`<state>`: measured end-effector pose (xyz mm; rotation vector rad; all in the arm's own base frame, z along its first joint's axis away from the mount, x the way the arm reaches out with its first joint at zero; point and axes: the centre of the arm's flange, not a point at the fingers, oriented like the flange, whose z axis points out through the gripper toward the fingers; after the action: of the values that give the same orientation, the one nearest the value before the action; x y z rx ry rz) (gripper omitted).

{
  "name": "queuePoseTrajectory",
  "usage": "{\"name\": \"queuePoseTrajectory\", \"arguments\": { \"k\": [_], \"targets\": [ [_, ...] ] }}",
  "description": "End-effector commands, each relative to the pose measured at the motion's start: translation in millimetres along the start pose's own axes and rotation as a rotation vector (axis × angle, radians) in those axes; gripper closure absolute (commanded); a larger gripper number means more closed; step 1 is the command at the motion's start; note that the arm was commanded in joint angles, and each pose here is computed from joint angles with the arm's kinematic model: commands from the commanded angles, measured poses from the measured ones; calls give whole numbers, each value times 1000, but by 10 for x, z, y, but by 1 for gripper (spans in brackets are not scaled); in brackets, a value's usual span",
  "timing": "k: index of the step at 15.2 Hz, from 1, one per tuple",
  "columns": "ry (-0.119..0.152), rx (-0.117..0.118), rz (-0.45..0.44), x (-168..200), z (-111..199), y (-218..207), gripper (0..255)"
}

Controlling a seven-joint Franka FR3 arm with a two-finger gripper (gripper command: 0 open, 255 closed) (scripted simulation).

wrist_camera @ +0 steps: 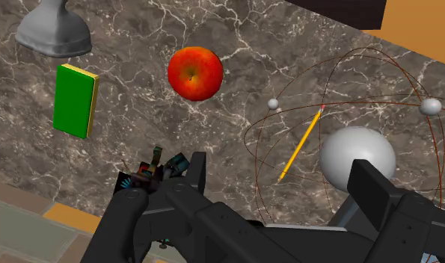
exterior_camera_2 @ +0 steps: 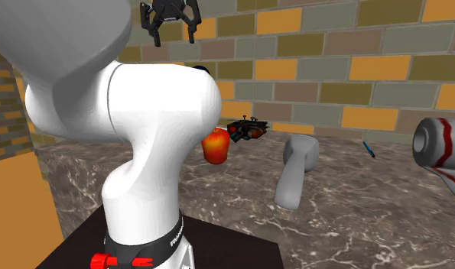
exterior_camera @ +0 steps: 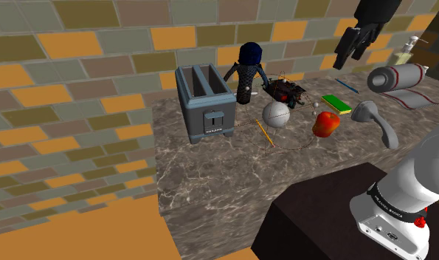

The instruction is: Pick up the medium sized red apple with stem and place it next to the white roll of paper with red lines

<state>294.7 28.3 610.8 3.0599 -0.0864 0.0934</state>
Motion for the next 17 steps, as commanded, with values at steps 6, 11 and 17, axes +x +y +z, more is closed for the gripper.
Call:
{"name": "queuePoseTrajectory", "arguments": {
  "k": [6, 11, 17],
  "targets": [
    [7, 1, 7, -78, 590, 290, 0],
    [14, 3, 14, -154, 1181, 578, 0],
    [22, 4, 21, -235, 1827, 891, 0]
  ]
}}
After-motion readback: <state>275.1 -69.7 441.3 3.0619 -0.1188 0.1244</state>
